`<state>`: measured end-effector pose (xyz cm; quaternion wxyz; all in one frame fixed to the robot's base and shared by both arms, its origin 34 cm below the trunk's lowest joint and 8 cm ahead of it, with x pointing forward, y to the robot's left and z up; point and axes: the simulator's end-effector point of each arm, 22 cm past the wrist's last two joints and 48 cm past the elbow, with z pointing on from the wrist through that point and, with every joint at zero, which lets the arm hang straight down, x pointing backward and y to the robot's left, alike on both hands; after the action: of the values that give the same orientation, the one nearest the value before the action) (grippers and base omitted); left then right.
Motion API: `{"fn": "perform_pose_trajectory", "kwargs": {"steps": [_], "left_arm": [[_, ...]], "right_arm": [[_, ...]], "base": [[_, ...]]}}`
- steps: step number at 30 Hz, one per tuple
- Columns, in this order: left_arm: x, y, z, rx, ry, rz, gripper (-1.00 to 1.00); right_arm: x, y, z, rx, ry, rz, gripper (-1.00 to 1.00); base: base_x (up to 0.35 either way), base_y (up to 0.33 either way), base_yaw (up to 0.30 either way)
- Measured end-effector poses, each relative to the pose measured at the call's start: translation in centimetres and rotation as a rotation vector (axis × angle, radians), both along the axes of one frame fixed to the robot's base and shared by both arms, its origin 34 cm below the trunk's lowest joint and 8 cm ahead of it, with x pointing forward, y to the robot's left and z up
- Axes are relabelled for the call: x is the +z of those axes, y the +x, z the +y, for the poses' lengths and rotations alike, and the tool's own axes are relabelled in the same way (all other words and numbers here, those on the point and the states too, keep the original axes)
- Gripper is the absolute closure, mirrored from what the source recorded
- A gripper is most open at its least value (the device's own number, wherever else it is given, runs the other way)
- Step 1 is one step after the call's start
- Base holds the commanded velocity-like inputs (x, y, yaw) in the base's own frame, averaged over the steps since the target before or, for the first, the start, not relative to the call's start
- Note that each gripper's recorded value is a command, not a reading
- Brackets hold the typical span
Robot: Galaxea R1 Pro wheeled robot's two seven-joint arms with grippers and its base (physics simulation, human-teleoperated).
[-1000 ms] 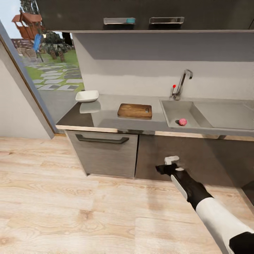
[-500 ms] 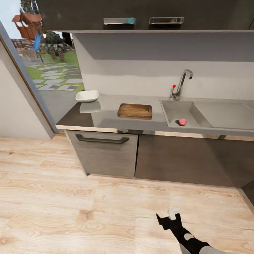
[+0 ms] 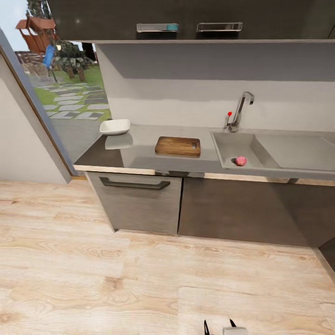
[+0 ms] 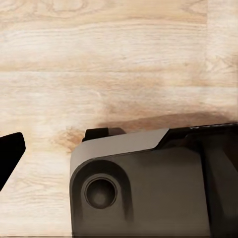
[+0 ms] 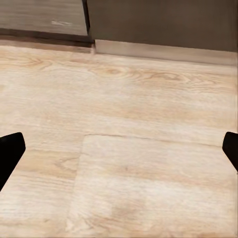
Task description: In the kitchen, take the Vidalia onion out of the sink, dice it on the chopping board with the paring knife, put the diced onion into the bowl on the countertop, then place both the paring knife and the chopping board into the sink.
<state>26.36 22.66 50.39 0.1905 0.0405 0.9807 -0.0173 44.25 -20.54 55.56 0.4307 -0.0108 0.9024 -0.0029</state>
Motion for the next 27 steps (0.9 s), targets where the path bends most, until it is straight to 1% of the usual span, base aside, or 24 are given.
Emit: {"fn": "perform_pose_trajectory", "kwargs": {"steps": [3,6,27], "left_arm": [[-0.1,-0.8,0.1,0.000,0.002,0.016,-1.00],[-0.1,-0.8,0.1,0.000,0.003,0.015,-1.00],[0.3,0.3,0.2,-0.003,0.002,-0.018,-1.00]], "right_arm": [[0.1,-0.1,-0.3,-0.011,-0.005,-0.005,-1.00],[0.2,0.0,-0.4,-0.014,-0.007,-0.010,-1.00],[1.3,1.1,-0.9,-0.027,-0.011,-0.046,-1.00]], "base": [[0.000,0.000,-0.023],[0.000,0.000,-0.010],[0.000,0.000,0.000]]}}
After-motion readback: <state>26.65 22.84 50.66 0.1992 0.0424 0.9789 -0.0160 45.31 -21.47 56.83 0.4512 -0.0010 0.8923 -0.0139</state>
